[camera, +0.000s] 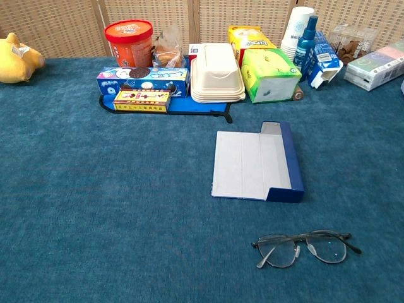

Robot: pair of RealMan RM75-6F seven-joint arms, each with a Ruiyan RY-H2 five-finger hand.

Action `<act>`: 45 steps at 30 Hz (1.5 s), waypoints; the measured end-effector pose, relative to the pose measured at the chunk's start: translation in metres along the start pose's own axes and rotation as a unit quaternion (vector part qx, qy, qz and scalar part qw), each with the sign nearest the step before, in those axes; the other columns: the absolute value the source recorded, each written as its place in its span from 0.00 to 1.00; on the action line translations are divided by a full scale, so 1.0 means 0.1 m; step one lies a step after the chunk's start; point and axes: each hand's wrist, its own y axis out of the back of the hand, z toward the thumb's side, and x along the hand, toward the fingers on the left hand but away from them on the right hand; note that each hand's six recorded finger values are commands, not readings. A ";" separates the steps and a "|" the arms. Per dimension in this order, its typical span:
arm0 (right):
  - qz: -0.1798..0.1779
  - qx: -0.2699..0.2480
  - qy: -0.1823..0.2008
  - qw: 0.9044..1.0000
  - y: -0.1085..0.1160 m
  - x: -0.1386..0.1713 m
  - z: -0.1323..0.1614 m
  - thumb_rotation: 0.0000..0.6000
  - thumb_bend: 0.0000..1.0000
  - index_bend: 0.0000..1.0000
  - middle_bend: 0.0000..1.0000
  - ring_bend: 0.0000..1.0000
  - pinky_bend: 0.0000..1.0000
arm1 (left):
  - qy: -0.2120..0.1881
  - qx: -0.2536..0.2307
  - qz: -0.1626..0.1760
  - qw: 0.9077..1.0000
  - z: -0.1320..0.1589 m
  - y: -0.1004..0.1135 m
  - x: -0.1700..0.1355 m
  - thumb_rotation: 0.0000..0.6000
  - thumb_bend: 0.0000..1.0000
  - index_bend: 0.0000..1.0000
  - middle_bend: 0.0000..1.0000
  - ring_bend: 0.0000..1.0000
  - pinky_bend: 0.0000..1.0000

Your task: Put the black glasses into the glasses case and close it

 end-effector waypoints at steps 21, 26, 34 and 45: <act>0.105 0.006 0.158 0.982 -0.45 -0.71 0.96 1.00 0.21 0.16 0.18 0.04 0.14 | -0.010 0.004 -0.008 1.000 0.03 0.05 0.09 1.00 0.30 0.25 0.25 0.15 0.04; 0.126 0.006 0.183 0.975 -0.58 -0.87 1.19 1.00 0.17 0.03 0.07 0.00 0.12 | -0.010 0.006 -0.010 1.000 0.04 0.05 0.11 1.00 0.30 0.25 0.25 0.15 0.05; 0.135 0.027 0.201 0.970 -0.75 -1.12 1.47 1.00 0.12 0.00 0.00 0.00 0.11 | 0.000 0.010 -0.008 1.000 0.01 0.07 0.09 1.00 0.30 0.25 0.25 0.15 0.04; 0.146 0.051 0.196 0.968 -1.03 -1.30 1.68 1.00 0.12 0.00 0.00 0.00 0.09 | 0.004 0.011 -0.007 1.000 -0.03 0.07 0.10 1.00 0.30 0.25 0.25 0.15 0.04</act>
